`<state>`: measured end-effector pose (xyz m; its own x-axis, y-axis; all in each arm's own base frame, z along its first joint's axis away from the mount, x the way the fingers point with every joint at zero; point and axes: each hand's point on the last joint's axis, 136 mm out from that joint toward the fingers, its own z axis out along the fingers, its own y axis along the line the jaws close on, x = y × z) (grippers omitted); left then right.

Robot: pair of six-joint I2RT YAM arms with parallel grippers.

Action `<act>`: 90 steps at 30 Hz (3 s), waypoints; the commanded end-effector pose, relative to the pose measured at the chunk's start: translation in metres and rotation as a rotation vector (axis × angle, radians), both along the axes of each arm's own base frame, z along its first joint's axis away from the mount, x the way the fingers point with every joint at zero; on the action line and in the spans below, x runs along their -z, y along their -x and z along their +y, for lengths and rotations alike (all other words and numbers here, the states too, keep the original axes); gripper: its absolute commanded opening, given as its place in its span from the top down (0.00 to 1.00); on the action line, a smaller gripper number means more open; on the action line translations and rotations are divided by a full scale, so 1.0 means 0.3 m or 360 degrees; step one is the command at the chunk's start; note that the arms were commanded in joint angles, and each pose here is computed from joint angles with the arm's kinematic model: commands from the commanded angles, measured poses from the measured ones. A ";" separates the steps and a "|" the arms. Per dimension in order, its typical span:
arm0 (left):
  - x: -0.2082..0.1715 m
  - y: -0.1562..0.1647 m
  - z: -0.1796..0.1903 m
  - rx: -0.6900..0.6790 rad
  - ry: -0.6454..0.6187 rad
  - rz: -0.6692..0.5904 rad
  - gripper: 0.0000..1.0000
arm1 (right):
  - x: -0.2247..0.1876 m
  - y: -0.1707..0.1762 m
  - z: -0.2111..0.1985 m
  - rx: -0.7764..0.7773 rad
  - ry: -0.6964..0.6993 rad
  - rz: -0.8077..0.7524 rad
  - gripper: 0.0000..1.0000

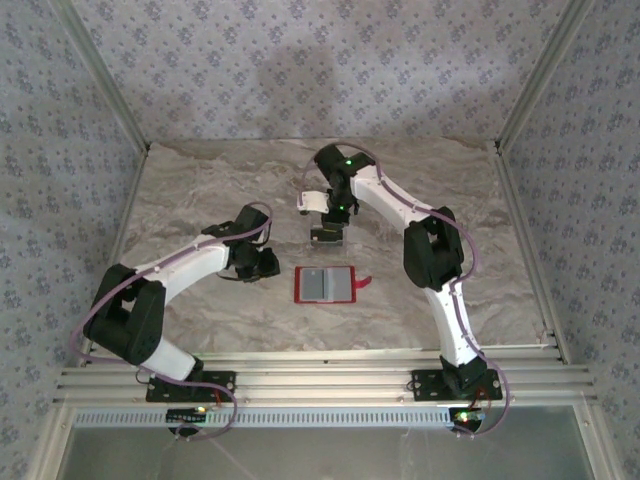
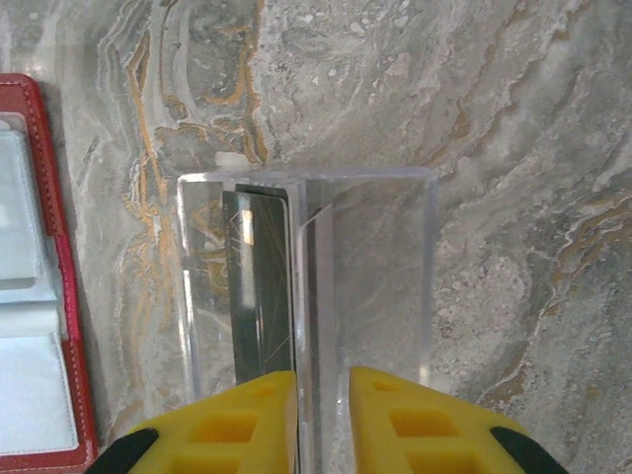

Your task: Take the credit cards out of the card holder

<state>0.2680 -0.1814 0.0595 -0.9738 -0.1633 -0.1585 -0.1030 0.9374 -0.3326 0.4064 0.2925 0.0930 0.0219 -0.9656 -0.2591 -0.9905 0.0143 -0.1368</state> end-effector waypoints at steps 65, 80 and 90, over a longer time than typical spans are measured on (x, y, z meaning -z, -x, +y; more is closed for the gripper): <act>-0.057 -0.075 0.063 -0.0209 0.0122 -0.0162 0.75 | 0.107 0.465 0.250 0.1920 -0.0518 0.0801 0.70; -0.049 -0.072 0.043 -0.0210 0.0173 -0.0127 0.75 | 0.199 0.487 0.210 0.1960 -0.0358 0.0757 0.66; -0.039 -0.072 0.011 -0.0177 0.0196 -0.0099 0.75 | 0.217 0.485 0.104 0.2010 -0.0171 0.0543 0.65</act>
<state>0.2888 -0.1705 0.0713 -0.9331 -0.2960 -0.2043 -0.1842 0.8812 -0.4354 0.2650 0.3436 0.0344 -0.9584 -0.2261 -0.1743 -0.2689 0.9201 0.2848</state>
